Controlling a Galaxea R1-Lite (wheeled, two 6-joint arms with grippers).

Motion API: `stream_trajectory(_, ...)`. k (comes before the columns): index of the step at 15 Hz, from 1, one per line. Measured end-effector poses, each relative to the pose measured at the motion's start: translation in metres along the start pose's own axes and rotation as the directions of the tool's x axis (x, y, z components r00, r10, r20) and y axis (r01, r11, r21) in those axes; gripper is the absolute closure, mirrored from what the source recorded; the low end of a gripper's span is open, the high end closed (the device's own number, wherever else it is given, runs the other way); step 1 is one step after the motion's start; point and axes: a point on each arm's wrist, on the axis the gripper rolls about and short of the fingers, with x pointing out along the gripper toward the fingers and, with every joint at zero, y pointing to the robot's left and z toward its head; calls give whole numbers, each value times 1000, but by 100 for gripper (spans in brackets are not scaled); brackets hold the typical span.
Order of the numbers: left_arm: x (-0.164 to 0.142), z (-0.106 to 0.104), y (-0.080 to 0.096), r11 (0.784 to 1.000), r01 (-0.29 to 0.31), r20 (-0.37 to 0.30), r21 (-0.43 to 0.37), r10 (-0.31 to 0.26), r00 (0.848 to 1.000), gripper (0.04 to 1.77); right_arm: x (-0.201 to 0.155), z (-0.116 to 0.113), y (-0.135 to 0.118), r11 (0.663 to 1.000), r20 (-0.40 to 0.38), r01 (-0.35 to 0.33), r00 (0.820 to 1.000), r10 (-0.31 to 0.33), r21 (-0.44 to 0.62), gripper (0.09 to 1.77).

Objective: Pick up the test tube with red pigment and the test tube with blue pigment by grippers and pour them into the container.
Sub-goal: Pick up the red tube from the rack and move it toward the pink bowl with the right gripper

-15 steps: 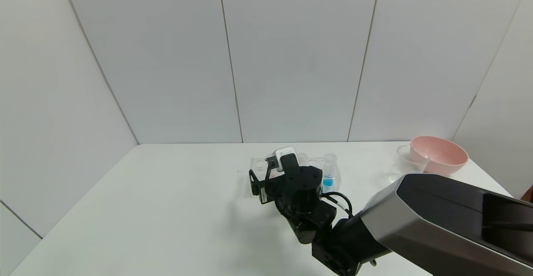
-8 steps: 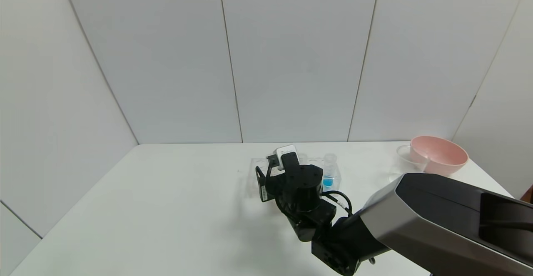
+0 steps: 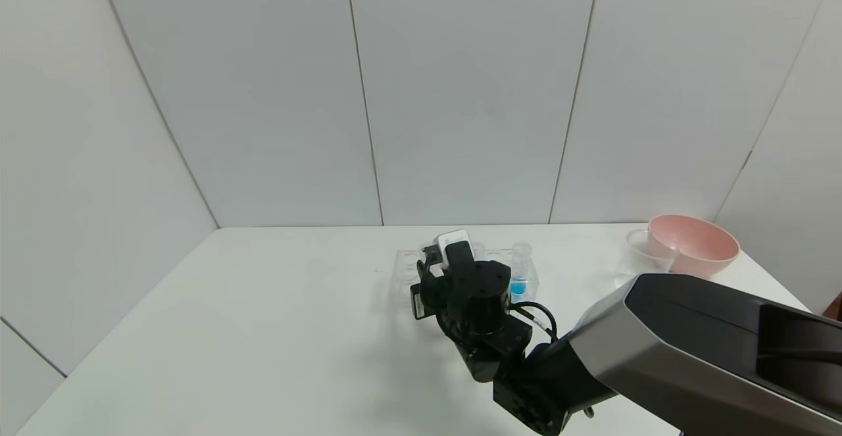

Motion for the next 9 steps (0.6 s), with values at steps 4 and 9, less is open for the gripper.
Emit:
stream_trajectory(4, 0, 0, 0, 1000, 0, 0, 0, 0, 1000, 5, 0, 5, 0, 1000, 11, 0, 1000, 0, 1, 137)
stream_trajectory(9, 0, 0, 0, 1000, 0, 0, 0, 0, 1000, 5, -7, 36, 0, 1000, 71, -4, 997, 6, -21, 137)
